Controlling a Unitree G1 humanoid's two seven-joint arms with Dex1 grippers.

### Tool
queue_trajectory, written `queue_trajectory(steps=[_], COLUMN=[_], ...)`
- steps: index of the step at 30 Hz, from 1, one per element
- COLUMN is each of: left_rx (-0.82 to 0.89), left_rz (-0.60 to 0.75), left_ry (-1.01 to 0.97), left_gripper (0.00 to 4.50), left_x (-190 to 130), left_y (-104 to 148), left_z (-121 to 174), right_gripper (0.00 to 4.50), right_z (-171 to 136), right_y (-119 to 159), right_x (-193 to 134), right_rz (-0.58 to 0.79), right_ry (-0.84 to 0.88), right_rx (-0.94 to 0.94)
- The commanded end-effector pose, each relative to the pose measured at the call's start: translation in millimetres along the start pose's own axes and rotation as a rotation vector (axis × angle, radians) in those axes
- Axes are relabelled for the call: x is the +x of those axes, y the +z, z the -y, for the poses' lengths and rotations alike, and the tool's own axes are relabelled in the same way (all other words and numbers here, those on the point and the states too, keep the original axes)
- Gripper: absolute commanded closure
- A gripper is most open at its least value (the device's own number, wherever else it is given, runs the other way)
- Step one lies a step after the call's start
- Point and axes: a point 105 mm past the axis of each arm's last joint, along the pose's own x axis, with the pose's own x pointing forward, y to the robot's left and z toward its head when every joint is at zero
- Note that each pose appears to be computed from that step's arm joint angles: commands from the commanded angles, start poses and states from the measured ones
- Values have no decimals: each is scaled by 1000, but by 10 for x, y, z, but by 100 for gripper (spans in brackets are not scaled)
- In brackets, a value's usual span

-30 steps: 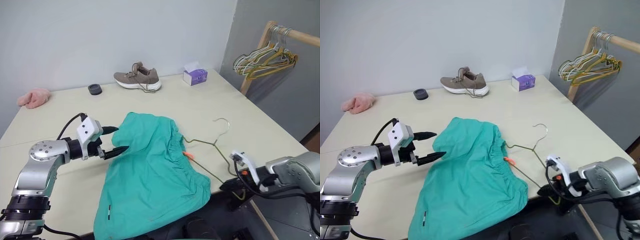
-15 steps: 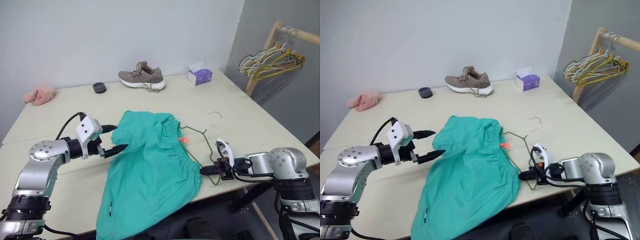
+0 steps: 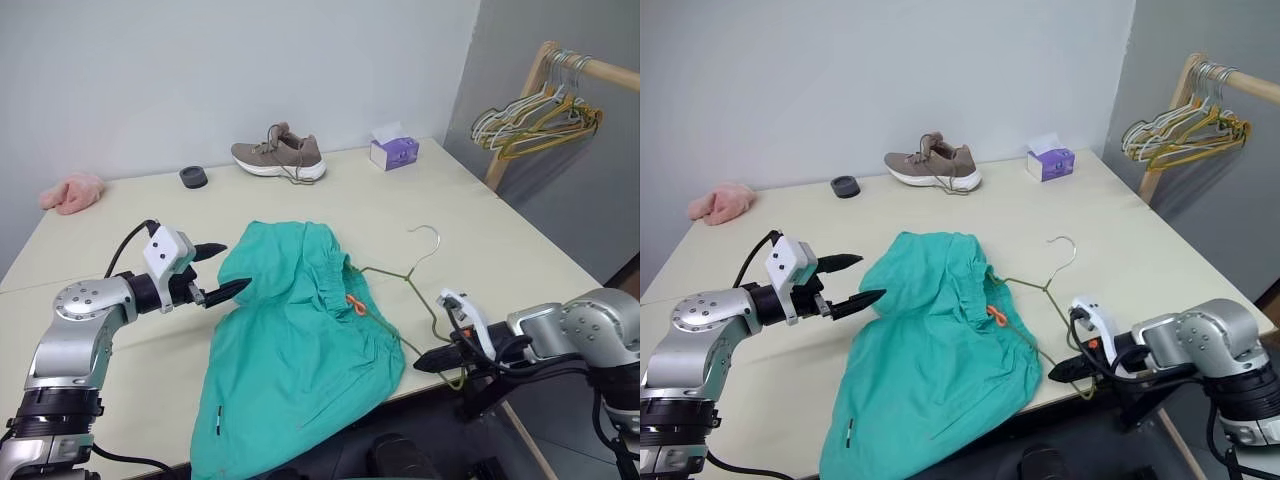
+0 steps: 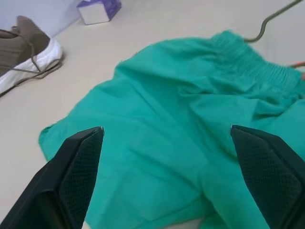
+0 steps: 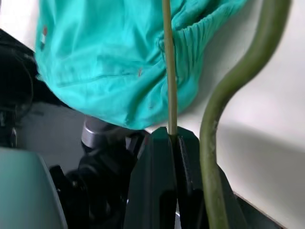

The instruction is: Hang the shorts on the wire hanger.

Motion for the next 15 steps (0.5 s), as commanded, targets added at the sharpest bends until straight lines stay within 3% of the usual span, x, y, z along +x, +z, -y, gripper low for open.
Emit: queue_trajectory(steps=[1, 15], left_rx=[37, 61], left_rz=[30, 35], left_ry=[5, -4], left_gripper=[3, 3], left_x=[-33, 2], left_y=[145, 193], left_z=[-51, -43], right_gripper=[450, 450], right_z=[40, 58], right_y=[144, 437], right_x=[33, 213], right_rz=[24, 13], right_ry=[-12, 60], right_rx=[-40, 58])
